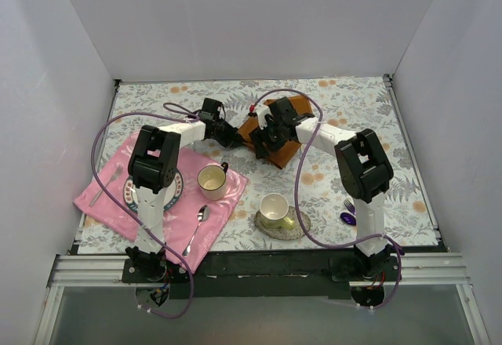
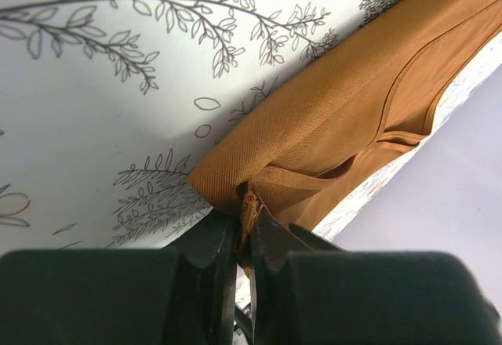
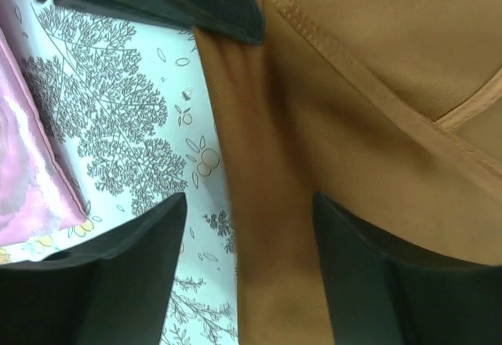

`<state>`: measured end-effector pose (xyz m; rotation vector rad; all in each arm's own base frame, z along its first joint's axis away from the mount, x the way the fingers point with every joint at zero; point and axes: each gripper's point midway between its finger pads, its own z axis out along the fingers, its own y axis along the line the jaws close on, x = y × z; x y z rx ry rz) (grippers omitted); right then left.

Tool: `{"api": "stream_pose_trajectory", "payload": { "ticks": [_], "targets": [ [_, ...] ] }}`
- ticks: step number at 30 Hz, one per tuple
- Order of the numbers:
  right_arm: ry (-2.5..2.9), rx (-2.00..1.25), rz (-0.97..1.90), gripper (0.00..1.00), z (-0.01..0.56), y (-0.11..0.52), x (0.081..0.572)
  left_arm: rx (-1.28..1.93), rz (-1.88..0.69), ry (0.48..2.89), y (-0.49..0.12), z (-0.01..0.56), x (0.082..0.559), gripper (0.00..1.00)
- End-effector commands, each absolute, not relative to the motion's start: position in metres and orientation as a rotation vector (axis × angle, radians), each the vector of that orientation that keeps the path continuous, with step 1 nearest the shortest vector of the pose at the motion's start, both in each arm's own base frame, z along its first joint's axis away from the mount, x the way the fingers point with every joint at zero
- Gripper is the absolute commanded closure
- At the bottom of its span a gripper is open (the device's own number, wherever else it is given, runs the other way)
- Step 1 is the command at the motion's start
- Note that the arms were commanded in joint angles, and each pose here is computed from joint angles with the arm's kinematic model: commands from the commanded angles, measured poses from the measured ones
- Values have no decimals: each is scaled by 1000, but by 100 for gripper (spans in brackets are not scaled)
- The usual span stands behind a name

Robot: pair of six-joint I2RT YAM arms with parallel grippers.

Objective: Fold the napkin, place the utensils inside, and roll it up
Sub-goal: Roll the napkin with the utensil

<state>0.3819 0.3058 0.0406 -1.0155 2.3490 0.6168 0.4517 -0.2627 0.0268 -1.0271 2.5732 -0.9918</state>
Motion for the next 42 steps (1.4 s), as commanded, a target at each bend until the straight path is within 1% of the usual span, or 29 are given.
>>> {"api": "stream_pose_trajectory", "payload": {
  "ticks": [1,3,5,8,12,19,22,26,31,33,34,35,38,39,41,42],
  "targets": [
    [2193,-1097,375,23,79,306,384,-1021,-924,2649,-260,27,441,97],
    [2183,-1124,325,23,74,306,378,-1026,-939,2665,-262,29,439,97],
    [2178,-1143,226,23,70,300,382,-1020,-962,2678,-264,32,437,97],
    [2115,-1201,152,23,68,305,382,-1025,-968,2694,-265,34,433,97],
    [2092,-1263,117,28,56,314,378,-1052,-1018,2709,-267,37,429,97],
    [2024,-1258,-22,36,49,314,390,-1063,-1068,2717,-266,42,424,97],
    [2023,-1280,-36,41,39,313,391,-1075,-1086,2720,-264,44,424,97],
    [2038,-1286,-42,43,28,314,394,-1068,-1106,2715,-263,48,426,97],
    [2094,-1307,-23,55,8,315,388,-1070,-1117,2726,-262,46,424,97],
    [2112,-1315,-13,62,1,313,386,-1067,-1123,2730,-263,45,423,97],
    [2131,-1321,6,67,-4,314,384,-1055,-1123,2733,-263,45,422,97],
    [2157,-1334,21,76,-8,312,380,-1048,-1124,2732,-263,46,423,97],
    [2179,-1337,128,89,-10,320,371,-1034,-1106,2734,-259,42,424,95],
    [2211,-1347,157,92,-12,319,364,-1025,-1101,2728,-258,44,428,90],
    [2231,-1331,304,95,-7,329,358,-990,-1074,2731,-256,42,432,85],
    [2255,-1307,383,99,-5,333,353,-966,-1075,2717,-257,49,439,79]
  ]
}}
